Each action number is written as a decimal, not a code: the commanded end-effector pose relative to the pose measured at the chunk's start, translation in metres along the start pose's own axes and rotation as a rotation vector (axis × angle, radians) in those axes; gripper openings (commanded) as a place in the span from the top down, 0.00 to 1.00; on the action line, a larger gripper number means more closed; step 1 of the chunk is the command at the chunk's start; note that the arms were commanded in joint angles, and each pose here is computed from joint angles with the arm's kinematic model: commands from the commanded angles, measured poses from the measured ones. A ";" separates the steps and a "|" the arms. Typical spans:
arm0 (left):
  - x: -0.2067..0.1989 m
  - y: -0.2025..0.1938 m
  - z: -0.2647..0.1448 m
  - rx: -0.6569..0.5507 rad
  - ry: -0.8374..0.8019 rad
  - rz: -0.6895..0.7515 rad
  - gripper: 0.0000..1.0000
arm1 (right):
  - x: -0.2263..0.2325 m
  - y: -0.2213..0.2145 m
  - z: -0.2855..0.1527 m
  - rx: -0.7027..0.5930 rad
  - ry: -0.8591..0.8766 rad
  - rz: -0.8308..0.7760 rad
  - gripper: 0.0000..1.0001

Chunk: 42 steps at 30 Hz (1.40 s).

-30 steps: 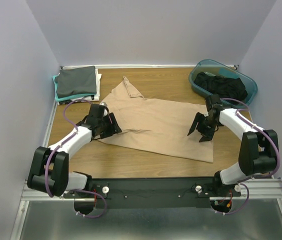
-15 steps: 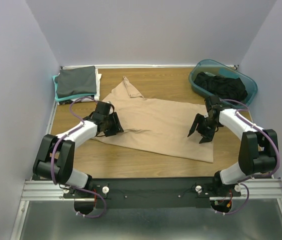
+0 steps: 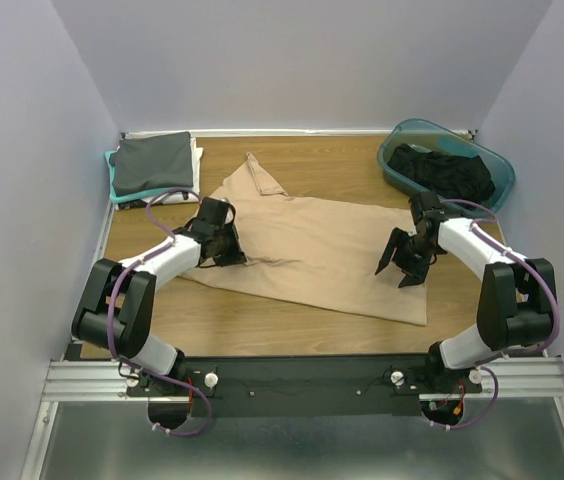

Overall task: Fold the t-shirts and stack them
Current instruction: Fold the tshirt

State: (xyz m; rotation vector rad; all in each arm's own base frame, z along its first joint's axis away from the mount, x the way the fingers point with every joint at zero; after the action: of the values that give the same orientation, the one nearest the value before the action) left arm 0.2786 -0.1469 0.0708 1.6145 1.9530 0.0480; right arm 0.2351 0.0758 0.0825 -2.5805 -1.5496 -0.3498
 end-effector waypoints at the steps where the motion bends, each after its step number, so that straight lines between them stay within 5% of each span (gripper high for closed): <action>1: -0.012 0.017 0.001 -0.043 -0.011 0.016 0.97 | -0.002 -0.004 0.000 0.005 -0.008 -0.004 0.25; 18: -0.056 0.056 0.028 -0.048 -0.046 0.103 0.99 | -0.004 -0.002 0.004 0.005 -0.027 0.002 0.25; 42: -0.088 0.059 0.060 0.012 -0.095 0.192 0.99 | -0.007 -0.005 0.009 0.013 -0.044 0.018 0.25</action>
State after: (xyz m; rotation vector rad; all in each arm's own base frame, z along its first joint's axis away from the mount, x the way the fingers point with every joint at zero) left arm 0.3649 -0.2250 0.0803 1.7491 1.7587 0.0505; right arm 0.2327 0.0755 0.0791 -2.5835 -1.5394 -0.3291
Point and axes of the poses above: each gripper's point midway between its finger pads, its own z axis out along the fingers, its own x axis along the line the jaws close on, y = z × x, the point moved 4 cm from there along -z, back along the fingers, and after that the axes turned 2 degrees about z, right-handed, at the moved point
